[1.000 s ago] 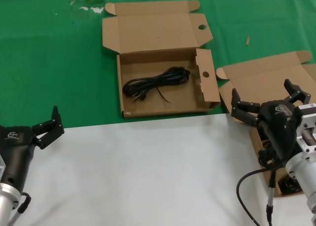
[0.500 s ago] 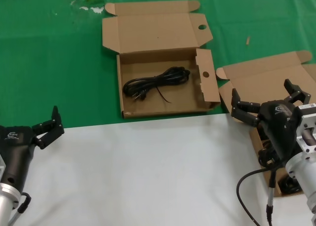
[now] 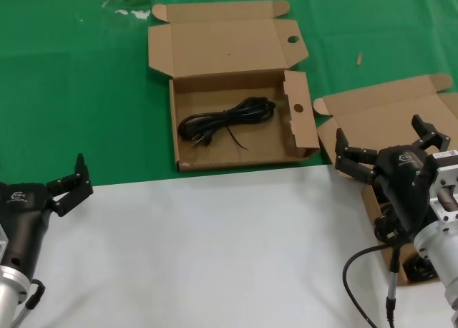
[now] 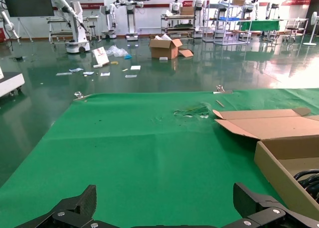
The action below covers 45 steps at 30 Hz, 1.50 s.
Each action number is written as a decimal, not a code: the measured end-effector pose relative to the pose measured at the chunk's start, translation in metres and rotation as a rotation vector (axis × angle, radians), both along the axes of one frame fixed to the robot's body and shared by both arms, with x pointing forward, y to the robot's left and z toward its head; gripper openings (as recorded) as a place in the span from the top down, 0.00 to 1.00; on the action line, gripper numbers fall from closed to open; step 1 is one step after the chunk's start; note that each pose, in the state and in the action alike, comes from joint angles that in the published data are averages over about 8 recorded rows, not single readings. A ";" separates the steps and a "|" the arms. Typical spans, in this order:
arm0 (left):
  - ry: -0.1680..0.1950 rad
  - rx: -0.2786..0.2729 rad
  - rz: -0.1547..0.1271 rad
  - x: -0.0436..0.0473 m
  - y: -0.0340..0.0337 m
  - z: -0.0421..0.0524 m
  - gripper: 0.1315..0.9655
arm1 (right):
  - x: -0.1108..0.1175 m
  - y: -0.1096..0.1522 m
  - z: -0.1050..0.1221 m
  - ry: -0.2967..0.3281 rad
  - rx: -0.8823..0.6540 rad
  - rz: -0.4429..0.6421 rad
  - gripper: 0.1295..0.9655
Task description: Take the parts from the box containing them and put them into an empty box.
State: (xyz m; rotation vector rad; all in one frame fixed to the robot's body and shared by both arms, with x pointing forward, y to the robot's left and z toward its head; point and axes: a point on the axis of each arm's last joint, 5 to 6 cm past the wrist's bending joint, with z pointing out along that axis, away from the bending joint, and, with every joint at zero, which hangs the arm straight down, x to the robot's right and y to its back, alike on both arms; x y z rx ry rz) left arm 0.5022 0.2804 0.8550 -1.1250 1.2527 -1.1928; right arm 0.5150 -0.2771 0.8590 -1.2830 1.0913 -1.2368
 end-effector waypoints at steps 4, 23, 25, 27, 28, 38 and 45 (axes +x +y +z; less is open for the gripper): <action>0.000 0.000 0.000 0.0000 0.0000 0.0000 0.00 | 0.000 0.000 0.000 0.000 0.000 0.000 0.00; 0.000 0.000 0.000 0.0000 0.0000 0.0000 0.00 | 0.000 0.000 0.000 0.000 0.000 0.000 0.00; 0.000 0.000 0.000 0.0000 0.0000 0.0000 0.00 | 0.000 0.000 0.000 0.000 0.000 0.000 0.00; 0.000 0.000 0.000 0.0000 0.0000 0.0000 0.00 | 0.000 0.000 0.000 0.000 0.000 0.000 0.00; 0.000 0.000 0.000 0.0000 0.0000 0.0000 0.00 | 0.000 0.000 0.000 0.000 0.000 0.000 0.00; 0.000 0.000 0.000 0.0000 0.0000 0.0000 0.00 | 0.000 0.000 0.000 0.000 0.000 0.000 0.00; 0.000 0.000 0.000 0.0000 0.0000 0.0000 0.00 | 0.000 0.000 0.000 0.000 0.000 0.000 0.00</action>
